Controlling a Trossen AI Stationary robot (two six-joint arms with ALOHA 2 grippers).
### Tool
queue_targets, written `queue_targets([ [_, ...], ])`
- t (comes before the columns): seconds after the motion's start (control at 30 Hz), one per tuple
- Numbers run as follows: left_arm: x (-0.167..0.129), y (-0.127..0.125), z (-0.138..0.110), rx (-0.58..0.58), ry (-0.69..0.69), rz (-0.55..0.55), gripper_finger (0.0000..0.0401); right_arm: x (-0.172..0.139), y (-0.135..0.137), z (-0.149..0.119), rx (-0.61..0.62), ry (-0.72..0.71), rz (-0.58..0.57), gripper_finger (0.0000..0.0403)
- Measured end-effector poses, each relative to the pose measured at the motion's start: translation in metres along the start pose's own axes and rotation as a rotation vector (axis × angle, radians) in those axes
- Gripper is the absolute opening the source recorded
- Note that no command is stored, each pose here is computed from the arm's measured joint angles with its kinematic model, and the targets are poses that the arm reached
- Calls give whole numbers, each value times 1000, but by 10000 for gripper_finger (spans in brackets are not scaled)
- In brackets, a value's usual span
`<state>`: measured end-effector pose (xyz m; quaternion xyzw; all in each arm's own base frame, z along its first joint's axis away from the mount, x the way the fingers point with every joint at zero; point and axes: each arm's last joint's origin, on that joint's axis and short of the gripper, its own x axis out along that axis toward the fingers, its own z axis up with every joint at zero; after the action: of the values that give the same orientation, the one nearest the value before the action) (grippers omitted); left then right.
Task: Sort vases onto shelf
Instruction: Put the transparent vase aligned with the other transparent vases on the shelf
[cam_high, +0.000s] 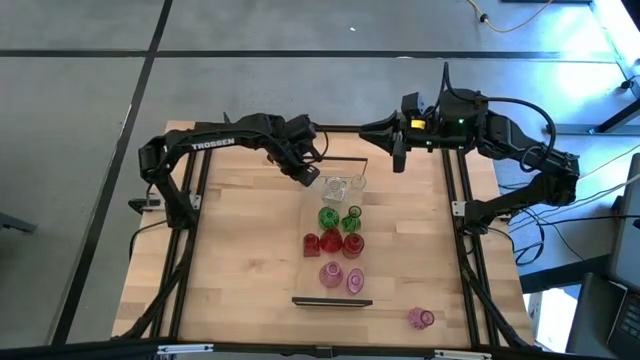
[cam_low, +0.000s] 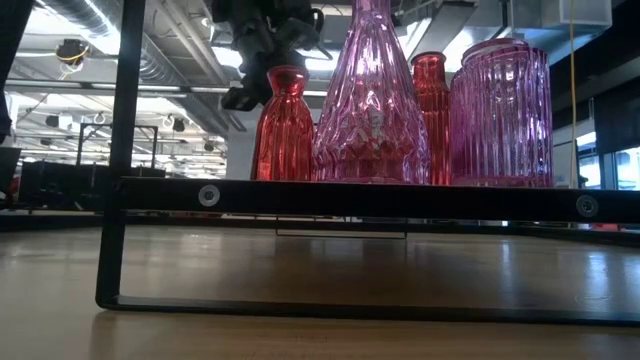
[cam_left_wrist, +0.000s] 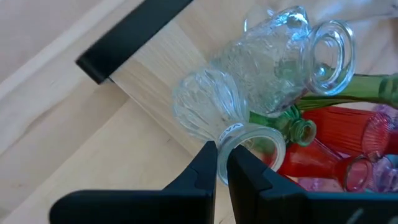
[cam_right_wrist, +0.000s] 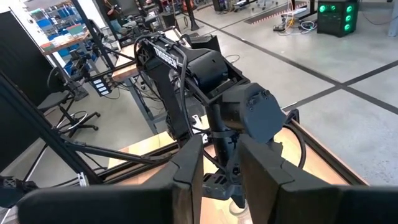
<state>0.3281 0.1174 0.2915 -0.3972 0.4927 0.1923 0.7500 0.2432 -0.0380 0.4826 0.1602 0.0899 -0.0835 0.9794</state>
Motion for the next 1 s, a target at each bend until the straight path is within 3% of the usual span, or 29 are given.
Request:
queue_targets([
  [0.8,2,-4,-7,-20,12,50,17,0,1,0,4,9,25,85],
  [1.0,3,-8,-9,-14,-21,103,56,0,0,-2,5,29,19,85],
])
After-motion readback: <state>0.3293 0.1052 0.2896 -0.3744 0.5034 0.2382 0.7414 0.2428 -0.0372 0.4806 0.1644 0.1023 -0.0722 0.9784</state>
